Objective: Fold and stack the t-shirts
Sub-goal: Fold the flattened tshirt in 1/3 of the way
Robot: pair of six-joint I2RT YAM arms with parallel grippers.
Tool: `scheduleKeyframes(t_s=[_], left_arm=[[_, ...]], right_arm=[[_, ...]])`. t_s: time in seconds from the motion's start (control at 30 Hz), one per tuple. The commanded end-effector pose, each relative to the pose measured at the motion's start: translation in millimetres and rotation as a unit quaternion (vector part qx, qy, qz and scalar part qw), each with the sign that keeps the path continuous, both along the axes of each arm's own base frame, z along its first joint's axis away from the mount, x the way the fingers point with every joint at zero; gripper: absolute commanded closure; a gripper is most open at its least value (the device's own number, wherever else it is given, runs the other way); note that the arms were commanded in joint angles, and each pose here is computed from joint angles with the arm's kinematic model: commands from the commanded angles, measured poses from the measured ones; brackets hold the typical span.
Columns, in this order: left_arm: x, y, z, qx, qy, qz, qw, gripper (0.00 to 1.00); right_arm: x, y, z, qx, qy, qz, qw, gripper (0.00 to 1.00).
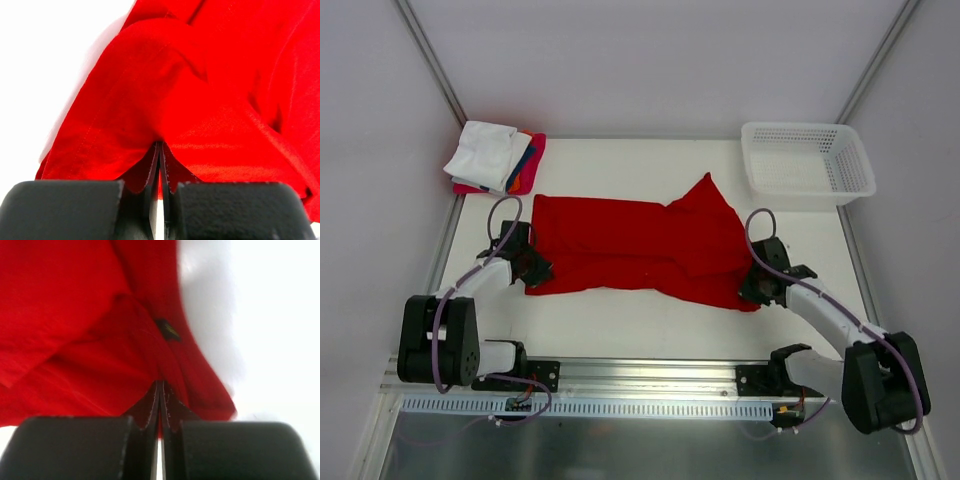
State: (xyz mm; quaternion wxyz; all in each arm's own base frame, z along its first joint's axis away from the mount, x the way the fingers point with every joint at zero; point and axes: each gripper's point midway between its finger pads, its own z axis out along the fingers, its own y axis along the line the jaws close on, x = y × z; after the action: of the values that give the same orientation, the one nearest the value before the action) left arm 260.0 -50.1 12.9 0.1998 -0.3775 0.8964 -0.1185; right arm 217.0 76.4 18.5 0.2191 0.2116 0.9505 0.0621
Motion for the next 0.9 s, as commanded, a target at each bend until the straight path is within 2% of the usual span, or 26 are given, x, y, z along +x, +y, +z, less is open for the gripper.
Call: scheduleKeyframes(t_s=[0.0,0.13,0.17,0.23,0.27,0.3,0.33,0.37,0.43,0.47,0.5,0.53,0.6,0.63,0.7,0.87], left_arm=[[-77.0,16.3,-26.4,0.038,0.124,0.009,0.992,1.00],[-84.8,24.3,-13.1,0.058,0.099,0.015,0.993,1.00],[-78.1,24.2,-3.0,0.056,0.067,0.019,0.996,1.00],[-67.5,18.5,12.7,0.039,0.028,0.023,0.999,1.00],[-58.2,16.9,28.3,0.036,-0.008,0.021,0.999,1.00],[-44.0,13.7,49.7,0.033,-0.045,0.013,0.998,1.00],[-37.2,12.4,63.6,0.036,-0.070,0.001,0.997,0.99],[-23.8,9.6,94.6,0.034,-0.119,-0.009,0.992,0.77],[-14.3,5.8,124.3,0.042,-0.163,-0.036,0.985,0.46],[-10.5,5.2,145.0,0.043,-0.190,-0.038,0.980,0.18],[-9.4,3.9,153.4,0.045,-0.202,-0.047,0.977,0.09],[-8.6,2.9,162.0,0.044,-0.215,-0.052,0.974,0.04],[-8.2,-4.5,176.0,0.033,-0.231,-0.073,0.970,0.02],[-8.7,-6.1,179.5,0.031,-0.235,-0.079,0.968,0.02],[-10.2,-9.9,187.4,0.029,-0.245,-0.097,0.964,0.02],[-17.3,-3.1,192.3,0.055,-0.265,-0.106,0.957,0.02]], right_arm=[[-34.5,-23.8,8.4,-0.034,0.018,-0.029,0.999,0.99],[-39.7,-25.2,29.6,-0.019,-0.026,-0.029,0.999,0.99],[-38.9,-23.9,34.2,-0.013,-0.036,-0.026,0.999,0.99],[-38.2,-18.0,44.4,0.006,-0.055,-0.016,0.998,0.93],[-36.2,-14.7,49.6,0.013,-0.063,-0.009,0.998,0.77],[-34.9,-12.7,53.2,0.018,-0.067,-0.005,0.998,0.66],[-34.0,-10.4,56.5,0.021,-0.070,0.005,0.997,0.48],[-29.8,-8.2,63.6,0.024,-0.079,0.011,0.997,0.20],[-24.1,-3.8,68.7,0.027,-0.081,0.025,0.996,0.05],[-21.1,-1.1,71.8,0.030,-0.082,0.031,0.996,0.02],[-13.1,6.2,80.8,0.043,-0.092,0.039,0.994,0.02],[-8.8,10.9,77.8,0.045,-0.081,0.047,0.995,0.02],[5.4,32.4,88.5,0.077,-0.096,0.074,0.990,0.02],[9.8,39.4,82.2,0.077,-0.081,0.079,0.991,0.03],[24.0,59.3,93.5,0.078,-0.096,0.105,0.987,0.03],[52.0,96.7,79.8,0.080,-0.059,0.128,0.987,0.06]])
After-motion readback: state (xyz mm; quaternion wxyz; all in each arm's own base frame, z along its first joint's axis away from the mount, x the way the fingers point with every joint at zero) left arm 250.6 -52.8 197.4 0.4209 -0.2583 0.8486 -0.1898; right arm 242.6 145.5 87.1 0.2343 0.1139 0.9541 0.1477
